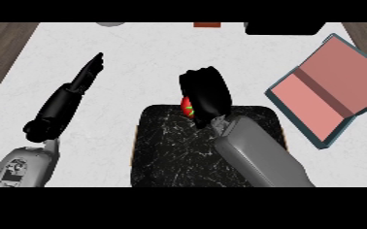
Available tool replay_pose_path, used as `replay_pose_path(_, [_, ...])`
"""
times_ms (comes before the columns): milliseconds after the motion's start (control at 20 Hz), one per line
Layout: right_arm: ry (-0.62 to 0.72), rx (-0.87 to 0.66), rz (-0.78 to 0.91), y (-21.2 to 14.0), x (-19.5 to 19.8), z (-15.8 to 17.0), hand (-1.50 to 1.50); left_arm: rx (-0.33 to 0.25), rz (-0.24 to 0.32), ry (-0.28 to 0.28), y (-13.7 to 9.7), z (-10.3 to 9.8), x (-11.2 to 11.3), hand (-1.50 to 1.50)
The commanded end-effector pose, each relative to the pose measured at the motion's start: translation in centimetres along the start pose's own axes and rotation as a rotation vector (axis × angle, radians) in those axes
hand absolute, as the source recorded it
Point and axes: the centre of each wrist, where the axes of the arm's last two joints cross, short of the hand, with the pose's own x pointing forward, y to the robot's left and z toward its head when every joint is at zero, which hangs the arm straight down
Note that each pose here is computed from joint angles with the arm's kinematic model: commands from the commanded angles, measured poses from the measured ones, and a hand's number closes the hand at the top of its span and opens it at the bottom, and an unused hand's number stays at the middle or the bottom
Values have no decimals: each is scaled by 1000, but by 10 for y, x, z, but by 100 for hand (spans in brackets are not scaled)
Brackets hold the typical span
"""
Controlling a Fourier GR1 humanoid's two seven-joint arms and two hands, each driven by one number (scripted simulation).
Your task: Pick the tomato from the tray and place it in the cardboard box
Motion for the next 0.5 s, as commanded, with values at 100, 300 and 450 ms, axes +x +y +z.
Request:
replay_pose_path(100, [-45, -148, -8, -42, -3, 13, 150, 10, 5, 19, -1, -2, -4, 0])
replay_pose_path(300, [179, -329, -146, -82, -9, 6, 150, 2, 9, 22, 10, 12, -13, 0])
replay_pose_path(450, [325, -405, -240, -112, -21, 11, 150, 5, 11, 16, 6, 11, -1, 0])
